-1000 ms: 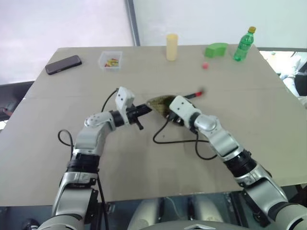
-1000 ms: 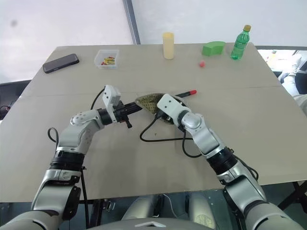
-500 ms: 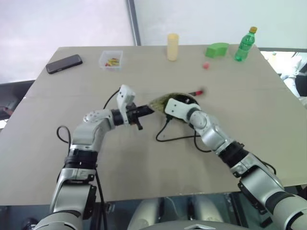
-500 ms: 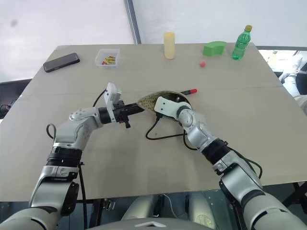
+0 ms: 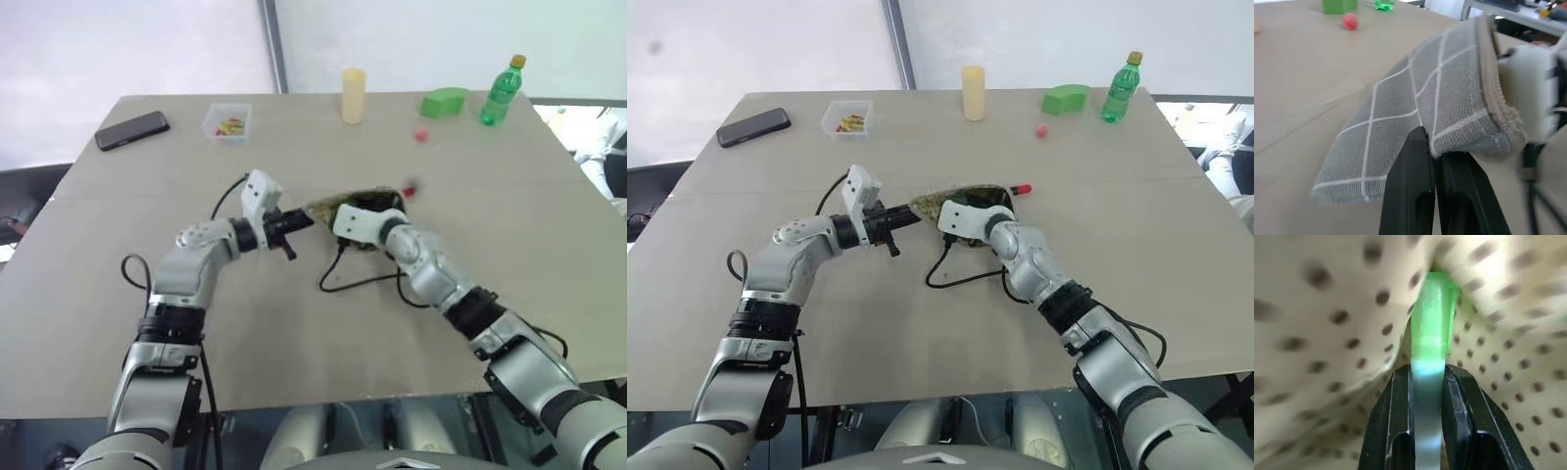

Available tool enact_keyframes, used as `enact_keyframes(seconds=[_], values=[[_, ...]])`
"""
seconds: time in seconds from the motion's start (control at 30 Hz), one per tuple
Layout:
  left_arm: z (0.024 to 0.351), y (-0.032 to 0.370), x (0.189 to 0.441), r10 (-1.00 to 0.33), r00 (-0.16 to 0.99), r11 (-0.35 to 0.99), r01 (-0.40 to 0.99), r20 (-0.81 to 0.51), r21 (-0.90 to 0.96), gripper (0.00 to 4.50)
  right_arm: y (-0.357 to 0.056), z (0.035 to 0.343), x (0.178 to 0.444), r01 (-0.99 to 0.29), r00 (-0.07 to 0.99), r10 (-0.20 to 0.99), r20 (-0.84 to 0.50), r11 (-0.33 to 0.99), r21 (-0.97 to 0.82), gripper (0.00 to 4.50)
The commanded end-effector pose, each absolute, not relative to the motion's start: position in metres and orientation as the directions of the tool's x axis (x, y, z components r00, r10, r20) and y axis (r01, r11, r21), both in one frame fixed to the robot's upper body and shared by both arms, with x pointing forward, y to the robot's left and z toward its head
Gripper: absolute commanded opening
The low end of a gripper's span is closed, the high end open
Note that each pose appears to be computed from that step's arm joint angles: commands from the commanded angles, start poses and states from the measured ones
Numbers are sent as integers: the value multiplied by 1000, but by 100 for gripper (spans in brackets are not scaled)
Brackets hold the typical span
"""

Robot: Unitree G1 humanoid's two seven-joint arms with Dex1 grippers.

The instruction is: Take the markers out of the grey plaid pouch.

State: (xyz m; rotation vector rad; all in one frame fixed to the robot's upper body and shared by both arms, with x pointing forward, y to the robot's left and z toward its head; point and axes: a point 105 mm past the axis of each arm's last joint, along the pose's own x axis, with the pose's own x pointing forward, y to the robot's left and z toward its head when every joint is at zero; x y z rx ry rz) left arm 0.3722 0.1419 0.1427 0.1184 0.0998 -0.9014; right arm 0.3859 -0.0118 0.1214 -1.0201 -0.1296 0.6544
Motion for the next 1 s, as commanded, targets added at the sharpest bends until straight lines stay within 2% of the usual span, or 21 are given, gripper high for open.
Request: enact_keyframes(seconds=[0.03,0.17,0.23,0.3,0.4,0.47,0.53,0.63,0.7,0.77,0.8,0.83,0.93,1.0], values=[[145,162,390,-673,728,716,686,-133,130,0,-9,171,362,-465,730,682,-48,443,-766,25],[140,173,398,-606,784,765,621,-136,171,0,-23,201,330,-594,648,761,43,540,-597,25],[139,176,399,-591,795,776,607,-136,175,0,-35,222,320,-638,638,757,138,621,-455,25],[138,175,398,-590,797,776,604,-128,183,0,-60,237,319,-599,685,706,181,687,-411,25],[137,177,396,-567,816,793,577,-107,195,0,-110,232,326,-409,821,566,71,671,-619,25],[135,179,394,-545,832,808,555,-105,199,0,-140,216,332,-316,894,448,-34,573,-756,25],[130,180,391,-528,842,816,539,-111,208,0,-163,187,338,-308,930,334,-155,473,-825,25],[122,174,382,-533,837,811,548,-125,207,0,-190,108,343,-404,915,186,-359,427,-809,25],[119,172,376,-537,834,811,552,-127,192,0,-193,72,341,-461,886,170,-432,435,-774,25],[118,170,370,-554,823,804,568,-127,176,0,-192,58,338,-486,872,177,-457,436,-757,128],[118,170,366,-565,815,797,580,-130,170,0,-191,58,337,-483,873,180,-453,450,-751,150],[118,171,362,-573,809,793,587,-129,160,0,-191,60,336,-479,875,183,-448,457,-749,214],[119,176,354,-582,802,794,596,-132,123,94,-191,69,329,-470,880,204,-428,493,-732,344],[120,177,350,-595,793,785,608,-133,114,180,-186,77,325,-462,885,235,-403,559,-689,427]])
